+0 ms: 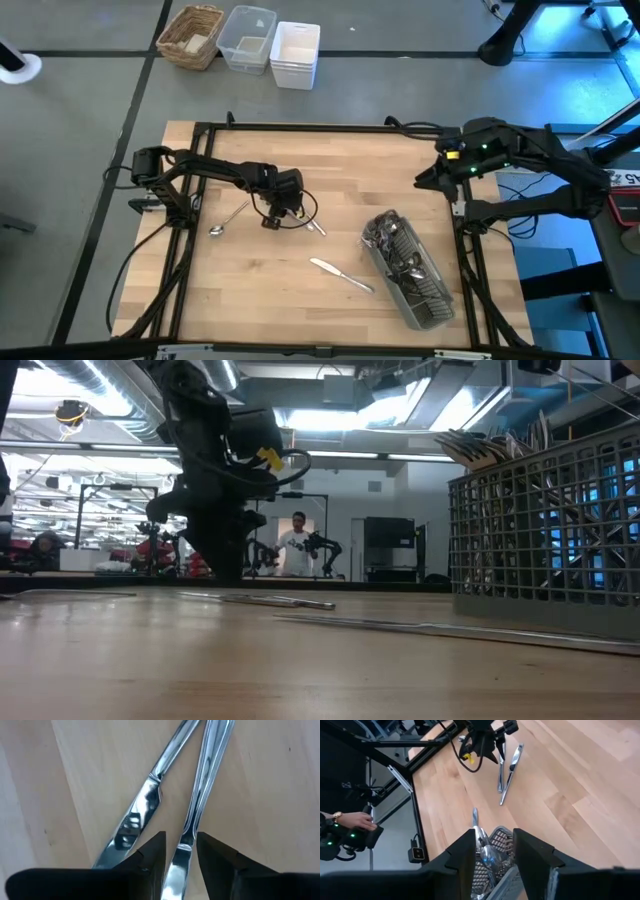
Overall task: Sort silverware
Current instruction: Put the silver table knife into the gray silverware basket
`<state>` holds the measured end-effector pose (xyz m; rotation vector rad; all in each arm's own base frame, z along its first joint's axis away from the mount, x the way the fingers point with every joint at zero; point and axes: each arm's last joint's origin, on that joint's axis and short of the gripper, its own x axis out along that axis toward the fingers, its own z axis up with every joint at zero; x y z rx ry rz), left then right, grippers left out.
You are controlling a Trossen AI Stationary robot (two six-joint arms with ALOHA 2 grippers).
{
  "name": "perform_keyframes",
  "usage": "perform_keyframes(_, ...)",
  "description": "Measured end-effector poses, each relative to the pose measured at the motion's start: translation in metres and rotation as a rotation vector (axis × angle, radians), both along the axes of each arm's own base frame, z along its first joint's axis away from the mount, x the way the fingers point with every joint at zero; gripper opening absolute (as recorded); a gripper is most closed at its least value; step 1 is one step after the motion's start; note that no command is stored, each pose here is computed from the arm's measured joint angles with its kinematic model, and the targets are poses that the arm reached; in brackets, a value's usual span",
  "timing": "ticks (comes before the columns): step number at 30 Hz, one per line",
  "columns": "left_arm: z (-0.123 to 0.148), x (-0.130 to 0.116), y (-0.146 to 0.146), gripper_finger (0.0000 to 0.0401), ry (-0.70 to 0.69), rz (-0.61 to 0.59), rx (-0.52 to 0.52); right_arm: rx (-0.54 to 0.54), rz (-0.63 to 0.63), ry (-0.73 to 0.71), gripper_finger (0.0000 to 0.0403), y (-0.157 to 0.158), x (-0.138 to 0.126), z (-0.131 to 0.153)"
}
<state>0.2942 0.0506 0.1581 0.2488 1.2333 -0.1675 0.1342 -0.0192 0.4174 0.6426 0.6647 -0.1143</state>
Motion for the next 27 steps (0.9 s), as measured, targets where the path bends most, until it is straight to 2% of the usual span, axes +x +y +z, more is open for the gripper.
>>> perform_keyframes(6,-0.003,0.002,0.000,0.0102,-0.003,-0.010,0.004,0.003,0.000,0.015,0.0133,-0.002,0.011,-0.003)
perform_keyframes(18,-0.025,0.009,0.001,0.0096,0.046,-0.022,-0.007,0.010,0.028,-0.056,0.0133,-0.005,0.030,0.000)
perform_keyframes(23,-0.035,0.010,0.000,0.0081,0.085,-0.046,-0.007,0.011,0.028,-0.056,0.0133,-0.005,0.030,0.000)
perform_keyframes(27,-0.038,0.010,-0.003,0.0052,0.101,-0.050,-0.006,0.010,0.028,-0.056,0.0133,-0.005,0.030,0.000)
